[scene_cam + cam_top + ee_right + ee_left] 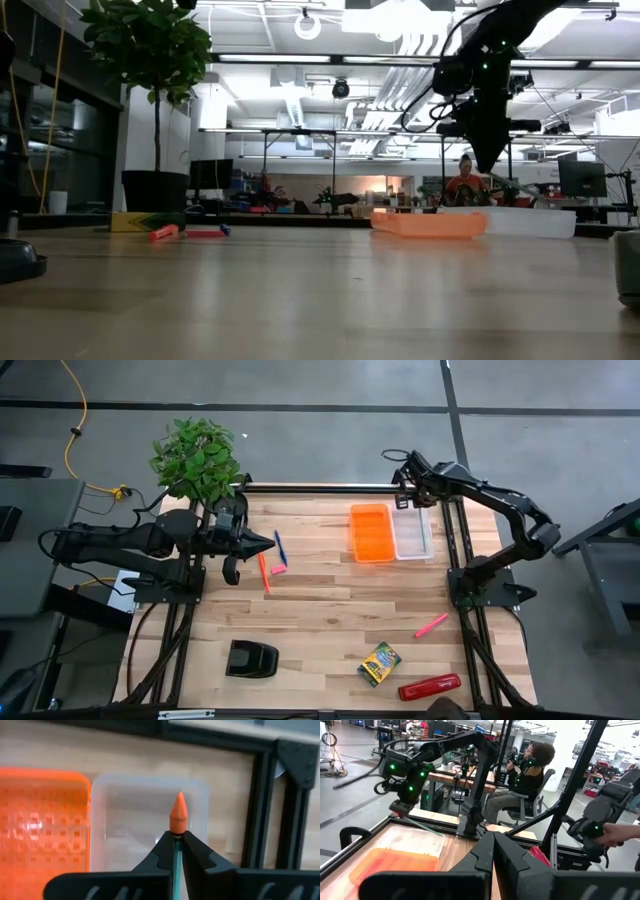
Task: Pack school essentials
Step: Put the blue pencil into the orange supply box
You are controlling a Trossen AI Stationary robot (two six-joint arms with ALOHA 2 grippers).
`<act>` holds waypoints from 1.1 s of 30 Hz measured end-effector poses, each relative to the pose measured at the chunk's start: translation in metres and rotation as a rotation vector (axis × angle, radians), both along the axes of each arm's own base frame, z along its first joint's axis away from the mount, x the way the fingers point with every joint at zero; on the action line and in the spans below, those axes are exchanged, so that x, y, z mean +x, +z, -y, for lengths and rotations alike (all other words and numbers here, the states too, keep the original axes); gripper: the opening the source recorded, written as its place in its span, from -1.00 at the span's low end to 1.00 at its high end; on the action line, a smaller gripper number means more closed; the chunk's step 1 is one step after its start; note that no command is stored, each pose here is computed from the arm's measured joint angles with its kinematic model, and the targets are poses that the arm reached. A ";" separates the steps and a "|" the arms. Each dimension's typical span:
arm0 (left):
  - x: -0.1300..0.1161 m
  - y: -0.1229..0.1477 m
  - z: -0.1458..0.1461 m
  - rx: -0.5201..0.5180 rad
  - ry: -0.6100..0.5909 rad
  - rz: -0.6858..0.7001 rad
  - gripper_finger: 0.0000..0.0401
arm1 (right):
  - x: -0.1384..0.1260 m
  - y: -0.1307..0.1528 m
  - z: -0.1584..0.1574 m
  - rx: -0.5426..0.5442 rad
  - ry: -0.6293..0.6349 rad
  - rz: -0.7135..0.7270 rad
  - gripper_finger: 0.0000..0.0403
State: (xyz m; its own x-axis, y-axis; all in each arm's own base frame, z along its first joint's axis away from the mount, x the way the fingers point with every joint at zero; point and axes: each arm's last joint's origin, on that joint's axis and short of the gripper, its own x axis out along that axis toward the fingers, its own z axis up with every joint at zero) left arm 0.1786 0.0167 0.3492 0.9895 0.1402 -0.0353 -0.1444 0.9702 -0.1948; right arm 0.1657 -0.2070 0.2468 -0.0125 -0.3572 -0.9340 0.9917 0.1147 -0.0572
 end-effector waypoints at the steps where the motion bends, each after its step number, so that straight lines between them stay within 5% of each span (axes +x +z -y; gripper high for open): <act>1: 0.000 0.000 0.000 0.000 0.000 0.000 -1.00 | -0.001 0.002 0.002 -0.019 -0.010 -0.007 -1.00; 33: 0.000 0.000 0.000 0.000 0.000 0.000 -1.00 | 0.003 -0.063 0.033 0.202 -0.045 -0.134 -1.00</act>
